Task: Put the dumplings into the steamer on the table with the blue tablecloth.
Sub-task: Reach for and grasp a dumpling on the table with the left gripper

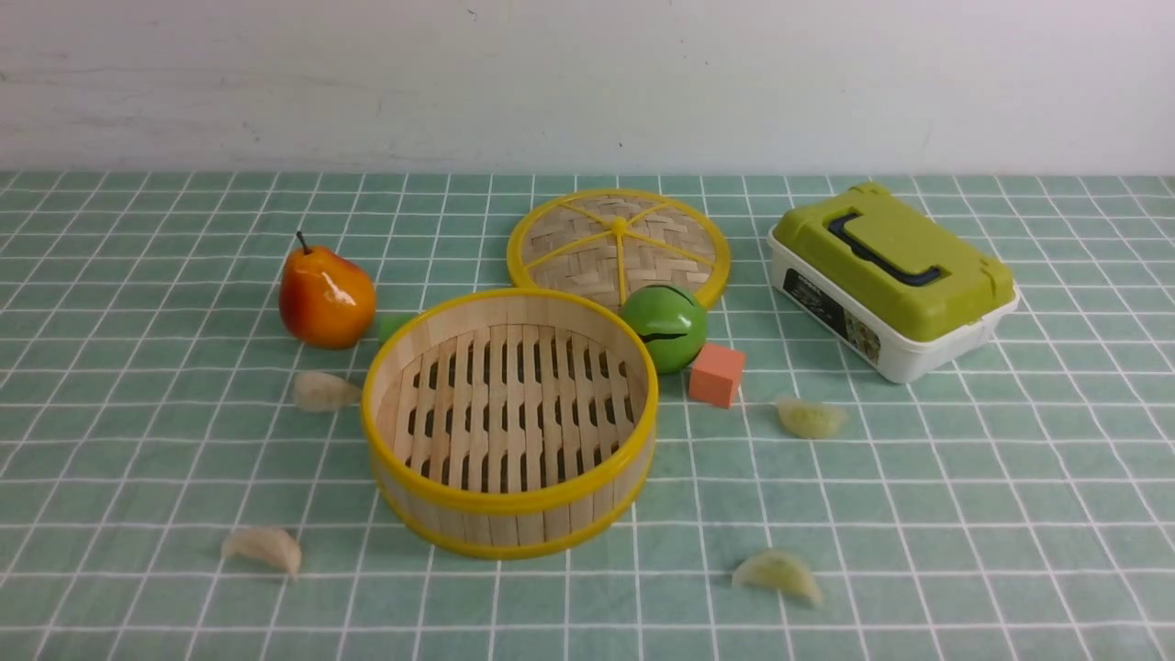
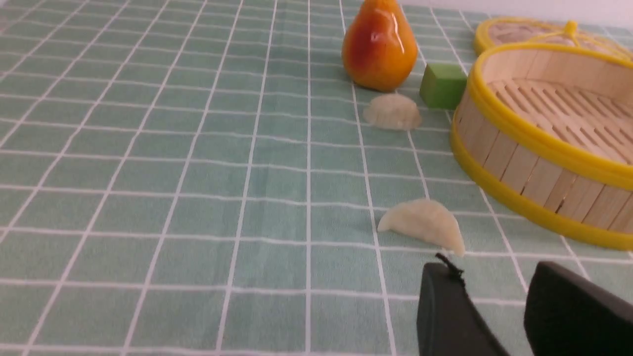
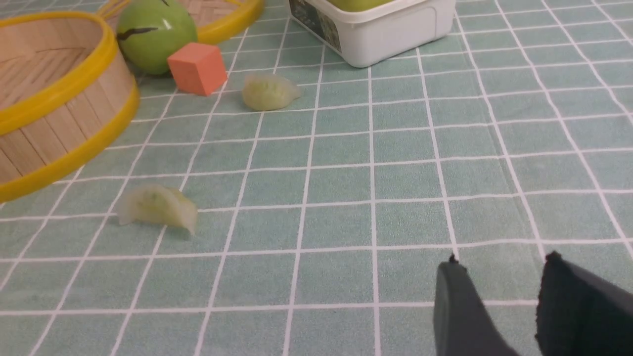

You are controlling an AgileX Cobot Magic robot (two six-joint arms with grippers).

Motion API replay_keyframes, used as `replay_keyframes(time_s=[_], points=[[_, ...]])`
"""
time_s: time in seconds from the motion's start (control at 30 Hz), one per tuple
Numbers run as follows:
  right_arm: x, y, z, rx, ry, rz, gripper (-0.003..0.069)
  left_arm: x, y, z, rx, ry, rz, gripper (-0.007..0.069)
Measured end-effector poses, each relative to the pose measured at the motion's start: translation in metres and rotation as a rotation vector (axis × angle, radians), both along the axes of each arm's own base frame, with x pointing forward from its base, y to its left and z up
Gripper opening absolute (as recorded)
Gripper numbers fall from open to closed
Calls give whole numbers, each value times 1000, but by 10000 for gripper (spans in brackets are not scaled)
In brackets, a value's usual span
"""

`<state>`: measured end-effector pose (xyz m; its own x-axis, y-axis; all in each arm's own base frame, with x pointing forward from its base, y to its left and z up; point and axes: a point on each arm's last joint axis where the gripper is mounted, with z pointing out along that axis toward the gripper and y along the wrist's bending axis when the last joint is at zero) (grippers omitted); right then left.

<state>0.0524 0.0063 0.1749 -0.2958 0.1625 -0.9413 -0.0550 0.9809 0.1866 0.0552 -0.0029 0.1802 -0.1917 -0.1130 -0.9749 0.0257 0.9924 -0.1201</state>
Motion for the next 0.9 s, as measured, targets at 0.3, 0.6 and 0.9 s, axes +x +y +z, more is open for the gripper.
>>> replay_keyframes(time_s=[0.3,0.6,0.9], points=[[3,-1,39,40,-465,-16,240,0,1,33,-16,-363,7,237],[-29,-8,93,308,-1144,0,240,-15,3,70,-264,-794,-26,237],[-34,-5,132,428,-1113,74,240,-29,3,126,-524,-766,-90,101]])
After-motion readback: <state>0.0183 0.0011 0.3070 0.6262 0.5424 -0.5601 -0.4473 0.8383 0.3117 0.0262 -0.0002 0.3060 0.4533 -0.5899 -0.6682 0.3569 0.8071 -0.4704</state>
